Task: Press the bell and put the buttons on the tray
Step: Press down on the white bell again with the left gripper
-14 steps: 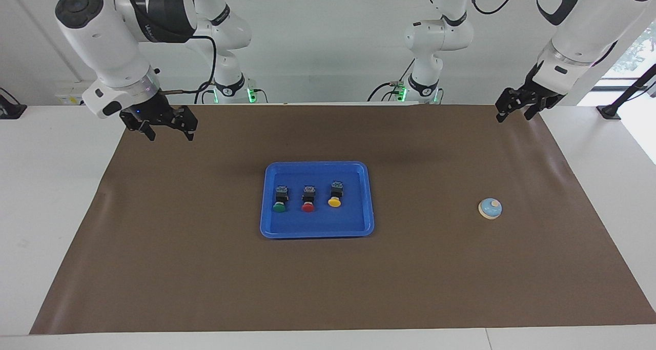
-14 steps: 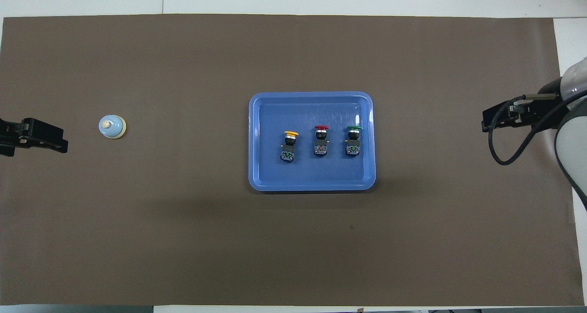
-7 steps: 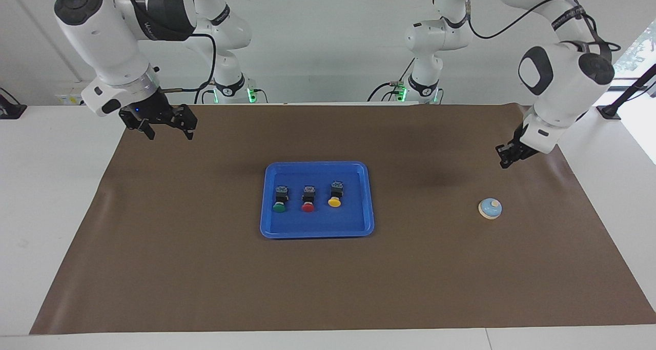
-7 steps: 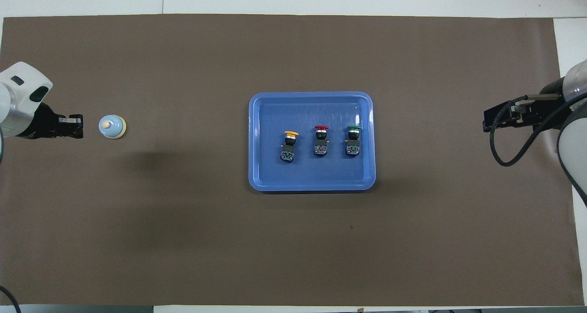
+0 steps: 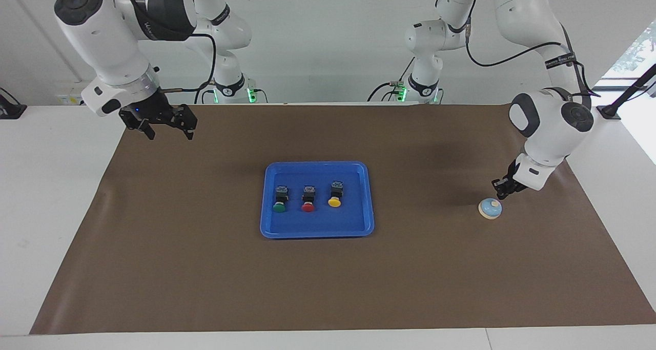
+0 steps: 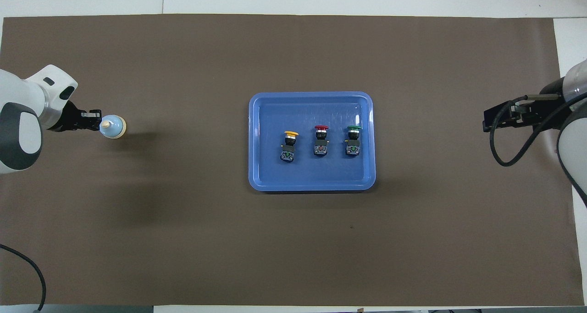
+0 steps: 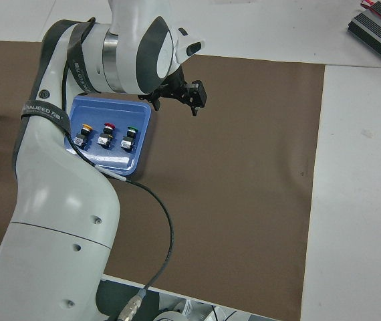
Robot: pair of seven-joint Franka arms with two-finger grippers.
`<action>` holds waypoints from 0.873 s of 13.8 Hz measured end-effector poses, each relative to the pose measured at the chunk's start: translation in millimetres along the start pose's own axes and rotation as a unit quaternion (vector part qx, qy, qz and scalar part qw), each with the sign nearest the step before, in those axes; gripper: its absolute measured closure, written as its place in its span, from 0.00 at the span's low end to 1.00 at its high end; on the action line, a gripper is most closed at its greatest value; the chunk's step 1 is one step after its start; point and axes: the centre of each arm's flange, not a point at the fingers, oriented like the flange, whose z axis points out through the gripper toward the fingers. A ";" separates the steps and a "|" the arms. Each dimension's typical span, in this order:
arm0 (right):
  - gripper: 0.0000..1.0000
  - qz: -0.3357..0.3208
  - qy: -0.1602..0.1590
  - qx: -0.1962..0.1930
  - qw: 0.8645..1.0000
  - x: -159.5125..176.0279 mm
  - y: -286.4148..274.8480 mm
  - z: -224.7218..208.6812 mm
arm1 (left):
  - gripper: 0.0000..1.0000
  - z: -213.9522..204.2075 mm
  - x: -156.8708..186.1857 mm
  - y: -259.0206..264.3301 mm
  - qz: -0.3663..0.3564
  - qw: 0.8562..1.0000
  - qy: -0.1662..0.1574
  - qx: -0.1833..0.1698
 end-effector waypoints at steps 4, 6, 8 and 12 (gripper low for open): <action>0.00 0.000 0.000 0.000 1.000 0.0 0.0 0.0 | 0.99 18.3 3.0 10.4 0.009 1.000 0.000 -0.001; 0.00 0.000 0.000 0.000 1.000 0.0 0.0 -0.1 | 0.99 18.3 3.0 10.6 0.009 1.000 0.001 -0.001; 0.00 0.000 0.000 0.000 1.000 -0.1 0.0 -0.2 | 0.94 9.3 4.6 11.4 0.010 1.000 -0.014 -0.001; 0.00 0.000 0.000 0.000 1.000 -0.1 0.0 -0.2 | 0.48 -110.0 -11.3 21.4 0.019 0.998 -0.058 -0.001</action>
